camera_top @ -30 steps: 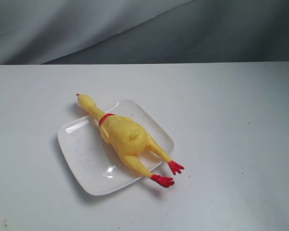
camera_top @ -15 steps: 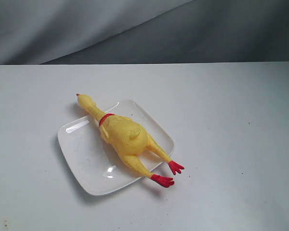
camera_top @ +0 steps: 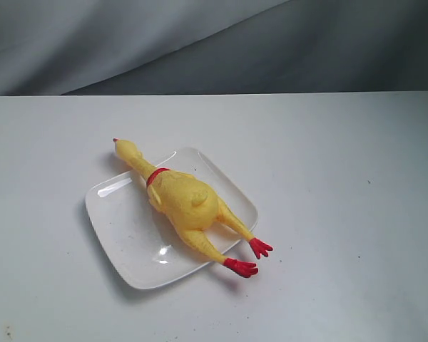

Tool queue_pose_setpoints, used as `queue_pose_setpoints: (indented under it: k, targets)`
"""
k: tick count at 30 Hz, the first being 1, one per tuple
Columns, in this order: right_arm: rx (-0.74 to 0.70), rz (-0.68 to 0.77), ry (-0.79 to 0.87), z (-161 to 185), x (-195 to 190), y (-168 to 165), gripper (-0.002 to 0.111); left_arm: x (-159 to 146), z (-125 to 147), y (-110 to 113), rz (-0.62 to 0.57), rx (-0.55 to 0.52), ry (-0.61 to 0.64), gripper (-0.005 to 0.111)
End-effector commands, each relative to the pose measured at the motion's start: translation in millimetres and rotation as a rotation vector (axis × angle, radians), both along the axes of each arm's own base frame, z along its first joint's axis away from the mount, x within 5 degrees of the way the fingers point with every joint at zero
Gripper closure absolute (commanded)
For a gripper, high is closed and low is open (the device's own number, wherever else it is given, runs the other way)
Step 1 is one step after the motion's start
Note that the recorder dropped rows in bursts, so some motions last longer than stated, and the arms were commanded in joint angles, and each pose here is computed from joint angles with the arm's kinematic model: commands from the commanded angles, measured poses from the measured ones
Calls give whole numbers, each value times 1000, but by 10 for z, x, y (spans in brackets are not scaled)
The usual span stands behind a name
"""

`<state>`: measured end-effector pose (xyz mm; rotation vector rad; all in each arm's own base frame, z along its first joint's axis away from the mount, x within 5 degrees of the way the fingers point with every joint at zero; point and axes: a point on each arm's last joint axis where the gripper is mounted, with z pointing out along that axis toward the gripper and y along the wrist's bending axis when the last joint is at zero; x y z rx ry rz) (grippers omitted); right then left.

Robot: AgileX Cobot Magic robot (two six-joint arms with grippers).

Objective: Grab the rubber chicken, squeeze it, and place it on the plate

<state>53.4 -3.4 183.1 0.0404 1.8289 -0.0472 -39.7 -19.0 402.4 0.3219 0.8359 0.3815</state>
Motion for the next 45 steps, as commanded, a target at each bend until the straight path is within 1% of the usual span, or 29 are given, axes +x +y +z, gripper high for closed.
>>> queue_pose_setpoints:
  k: [1, 2, 5, 6, 8, 9, 10, 12, 13, 18, 22, 30, 33, 36, 39, 43, 45]
  targets:
    - [5, -8, 0, -11, -1, -4, 108, -6, 3, -3, -4, -5, -2, 106]
    - [5, -8, 0, -11, -1, -4, 108, 6, -9, -4, -1, 3, 2, 106]
    - [5, -8, 0, -11, -1, -4, 108, 7, 2, 55, -41, -143, -25, 106]
    - [5, -8, 0, -11, -1, -4, 108, 7, 6, 85, -60, -213, -36, 106]
    - [3, -8, 0, -11, -1, -4, 108, 21, -10, 151, -31, -291, -25, 106]
    - [3, -8, 0, -11, -1, -4, 108, 29, -21, 164, -37, -324, -11, 106]
    - [3, -8, 0, -11, -1, -4, 108, 42, -36, 174, -16, -320, 9, 106]
    - [3, -8, 0, -11, -1, -4, 108, 70, -73, 176, 33, -272, 57, 106]
    - [3, -8, 0, -11, -1, -4, 108, 72, -76, 175, 43, -259, 61, 106]
    - [3, -8, 0, -11, -1, -4, 108, 72, -76, 175, 46, -256, 61, 106]
    - [3, -8, 0, -11, -1, -4, 108, 81, -89, 178, 17, -301, 79, 106]
    - [5, -8, 0, -11, -1, -4, 108, 131, -171, 194, 16, -355, 182, 106]
    - [5, -8, 0, -11, -1, -4, 108, 185, -268, 205, 29, -383, 283, 106]
    - [5, -8, 0, -11, -1, -4, 108, 310, -442, 214, 37, -401, 362, 106]
    - [4, -8, 0, -11, -1, -4, 108, 464, -672, 224, 43, -419, 436, 106]
    - [4, -8, 0, -11, -1, -4, 108, 662, -1054, 229, 32, -480, 562, 106]
    - [4, -8, 0, -11, -1, -4, 108, 735, -1212, 226, 22, -500, 594, 106]
